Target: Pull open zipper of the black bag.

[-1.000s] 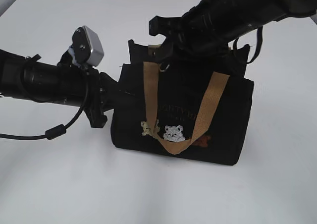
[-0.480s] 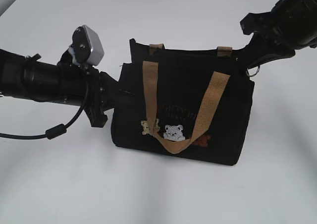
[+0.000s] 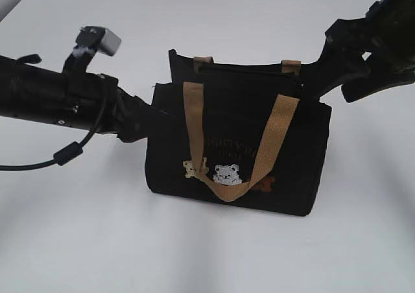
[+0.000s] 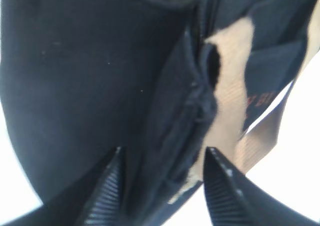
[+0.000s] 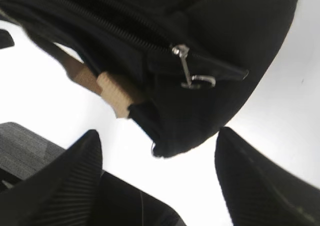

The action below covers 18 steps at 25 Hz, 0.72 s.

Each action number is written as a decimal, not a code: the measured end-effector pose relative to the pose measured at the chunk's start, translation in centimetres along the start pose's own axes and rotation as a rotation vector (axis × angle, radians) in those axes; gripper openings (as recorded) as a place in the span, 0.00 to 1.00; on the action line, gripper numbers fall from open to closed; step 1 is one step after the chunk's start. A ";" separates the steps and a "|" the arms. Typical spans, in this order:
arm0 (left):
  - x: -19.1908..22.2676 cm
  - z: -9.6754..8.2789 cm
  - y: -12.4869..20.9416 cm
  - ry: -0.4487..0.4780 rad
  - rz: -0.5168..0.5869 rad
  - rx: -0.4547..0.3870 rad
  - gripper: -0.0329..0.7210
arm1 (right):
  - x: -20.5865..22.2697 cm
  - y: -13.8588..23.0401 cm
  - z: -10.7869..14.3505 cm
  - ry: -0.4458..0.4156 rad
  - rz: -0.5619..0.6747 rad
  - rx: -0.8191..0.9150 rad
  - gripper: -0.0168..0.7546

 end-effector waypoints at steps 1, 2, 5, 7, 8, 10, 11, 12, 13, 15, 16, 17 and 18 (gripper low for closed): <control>-0.5 -0.1 -0.4 -0.009 0.000 -0.074 0.60 | -0.5 0.3 0.4 -0.005 0.004 -0.003 0.73; -1.1 -0.3 -0.6 -0.015 0.010 -0.129 0.61 | -1.2 0.8 0.7 -0.010 0.013 -0.002 0.74; -2.9 -1.2 -0.7 -0.026 0.067 -0.202 0.55 | -3.4 2.7 1.6 -0.008 0.028 -0.006 0.74; -4.3 -1.9 -0.1 -0.043 0.110 -0.217 0.53 | -4.7 4.7 1.3 0.027 0.024 -0.006 0.74; -5.1 -2.3 -0.1 -0.056 0.117 -0.230 0.52 | -5.4 5.7 1.0 0.058 0.011 -0.010 0.74; -6.9 -3.5 0.6 -0.079 0.140 -0.243 0.52 | -6.1 8.6 -0.3 0.129 0.011 -0.006 0.74; -8.0 -3.9 0.7 -0.103 0.137 -0.247 0.52 | -6.6 10.0 -1.0 0.167 0.000 -0.007 0.74; -9.1 -4.5 0.9 -0.126 0.132 -0.262 0.51 | -6.9 11.7 -1.7 0.202 -0.006 -0.009 0.74; -10.3 -5.1 1.1 -0.150 0.131 -0.253 0.51 | -6.9 13.2 -2.3 0.228 -0.002 -0.011 0.74; -12.6 -6.1 1.7 -0.204 0.121 -0.262 0.51 | -7.3 16.0 -3.3 0.272 -0.035 -0.029 0.74; -13.9 -6.7 1.8 -0.235 0.109 -0.260 0.51 | -7.6 17.2 -3.5 0.280 -0.070 -0.039 0.74; -15.2 -7.2 2.0 -0.266 0.098 -0.243 0.51 | -7.6 18.3 -3.7 0.284 -0.092 -0.048 0.74; -16.3 -7.6 2.3 -0.294 0.095 -0.239 0.51 | -7.8 19.1 -3.8 0.287 -0.122 -0.058 0.74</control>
Point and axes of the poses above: a point on each arm's last joint axis where the gripper is mounted, x pointing out along that axis toward the gripper, z along the wrist's bending axis when the last joint is at zero, y = z × x, the point moved 9 cm from there along x, pointing out along that axis toward the gripper, and after that the axes turned 6 degrees about x, right-handed, at the moved point
